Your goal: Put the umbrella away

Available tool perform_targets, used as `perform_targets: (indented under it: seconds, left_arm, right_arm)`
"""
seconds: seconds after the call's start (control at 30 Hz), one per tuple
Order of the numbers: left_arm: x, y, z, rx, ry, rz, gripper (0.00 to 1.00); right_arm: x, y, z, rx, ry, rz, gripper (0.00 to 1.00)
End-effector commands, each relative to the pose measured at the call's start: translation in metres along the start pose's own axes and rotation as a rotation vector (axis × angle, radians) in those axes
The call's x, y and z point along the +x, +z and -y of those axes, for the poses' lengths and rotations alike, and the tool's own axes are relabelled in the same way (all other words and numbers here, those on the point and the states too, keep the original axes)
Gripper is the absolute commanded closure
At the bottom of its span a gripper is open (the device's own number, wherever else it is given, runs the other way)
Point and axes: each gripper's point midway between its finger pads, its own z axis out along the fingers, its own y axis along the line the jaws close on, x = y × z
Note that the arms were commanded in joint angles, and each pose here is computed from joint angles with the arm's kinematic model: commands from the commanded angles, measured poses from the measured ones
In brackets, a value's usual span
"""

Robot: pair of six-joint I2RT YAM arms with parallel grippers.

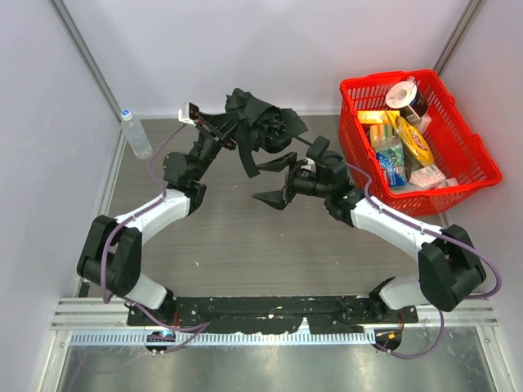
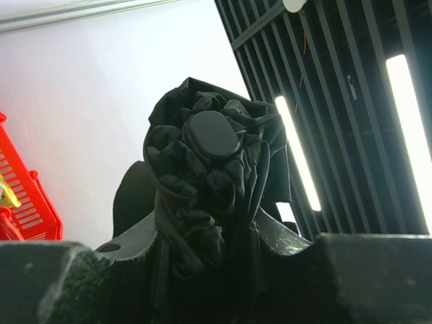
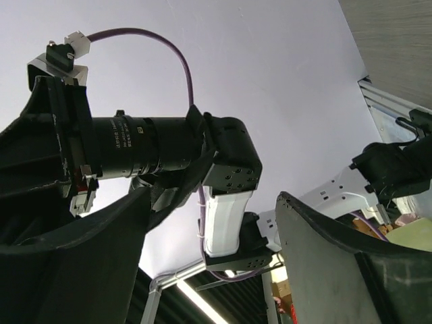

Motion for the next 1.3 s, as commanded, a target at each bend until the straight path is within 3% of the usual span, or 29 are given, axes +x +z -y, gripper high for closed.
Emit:
perform_targets:
  seconds: [0.0,0.2,0.53,0.67,0.7,0.83,0.93,1.1,1.27]
  left_arm:
    - [0.017,0.002,0.058,0.194,0.035,-0.06,1.0]
    - [0.022,0.001,0.059,0.204,0.026,-0.073,1.0]
    - [0.032,-0.001,0.059,0.202,0.004,-0.097,1.0]
    - [0.037,-0.001,0.057,0.201,-0.019,-0.106,1.0]
    - [0.038,-0.001,0.056,0.199,-0.029,-0.108,1.0]
    - [0.04,-0.005,0.056,0.209,-0.062,-0.114,1.0]
    - [0.042,-0.009,0.056,0.21,-0.084,-0.114,1.0]
    - [0.048,-0.013,0.063,0.206,-0.123,-0.132,1.0]
    - [0.056,-0.023,0.042,0.06,-0.169,-0.153,1.0]
  right_arm:
    - [0.013,0.0,-0.033,-0.063,0.172,-0.022,0.22]
    - [0.019,0.004,-0.031,-0.081,0.191,-0.022,0.34]
    - [0.024,0.005,-0.038,-0.118,0.194,-0.022,0.43]
    - [0.022,0.003,-0.04,-0.142,0.188,-0.004,0.64]
    - [0.023,0.001,-0.045,-0.167,0.178,-0.005,0.75]
    - [0.023,-0.001,-0.051,-0.194,0.143,0.012,0.84]
    - [0.02,-0.003,-0.052,-0.214,0.128,0.035,0.99]
    - [0.014,-0.016,-0.053,-0.287,0.062,0.091,0.99]
    - [0.005,-0.032,-0.05,-0.29,-0.149,0.236,0.99]
